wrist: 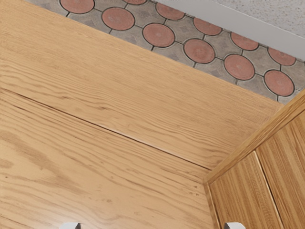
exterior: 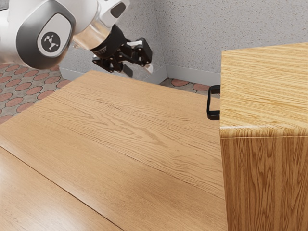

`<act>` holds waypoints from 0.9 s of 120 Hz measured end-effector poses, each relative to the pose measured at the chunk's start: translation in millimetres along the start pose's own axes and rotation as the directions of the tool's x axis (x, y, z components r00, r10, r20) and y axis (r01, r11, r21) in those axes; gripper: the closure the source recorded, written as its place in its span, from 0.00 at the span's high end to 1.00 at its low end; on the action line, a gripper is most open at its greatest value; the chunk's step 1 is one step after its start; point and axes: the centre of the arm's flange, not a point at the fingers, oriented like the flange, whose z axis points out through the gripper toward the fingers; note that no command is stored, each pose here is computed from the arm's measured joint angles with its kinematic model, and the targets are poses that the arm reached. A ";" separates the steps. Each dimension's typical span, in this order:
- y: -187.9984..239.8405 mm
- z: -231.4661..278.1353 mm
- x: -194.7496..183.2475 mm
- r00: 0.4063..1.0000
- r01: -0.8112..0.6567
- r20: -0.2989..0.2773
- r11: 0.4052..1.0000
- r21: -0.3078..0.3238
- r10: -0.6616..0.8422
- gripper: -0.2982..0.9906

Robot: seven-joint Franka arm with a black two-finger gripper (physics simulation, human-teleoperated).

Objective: Pull the drawer handle with one arm to open the drawer

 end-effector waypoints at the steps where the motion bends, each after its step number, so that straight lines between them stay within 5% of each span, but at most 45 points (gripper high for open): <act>1: -1.1 0.0 0.4 1.000 0.002 0.000 1.000 0.001 -0.002 0.52; 108: 39.4 6.2 -15.8 0.998 -0.055 0.020 0.998 -0.033 0.055 0.52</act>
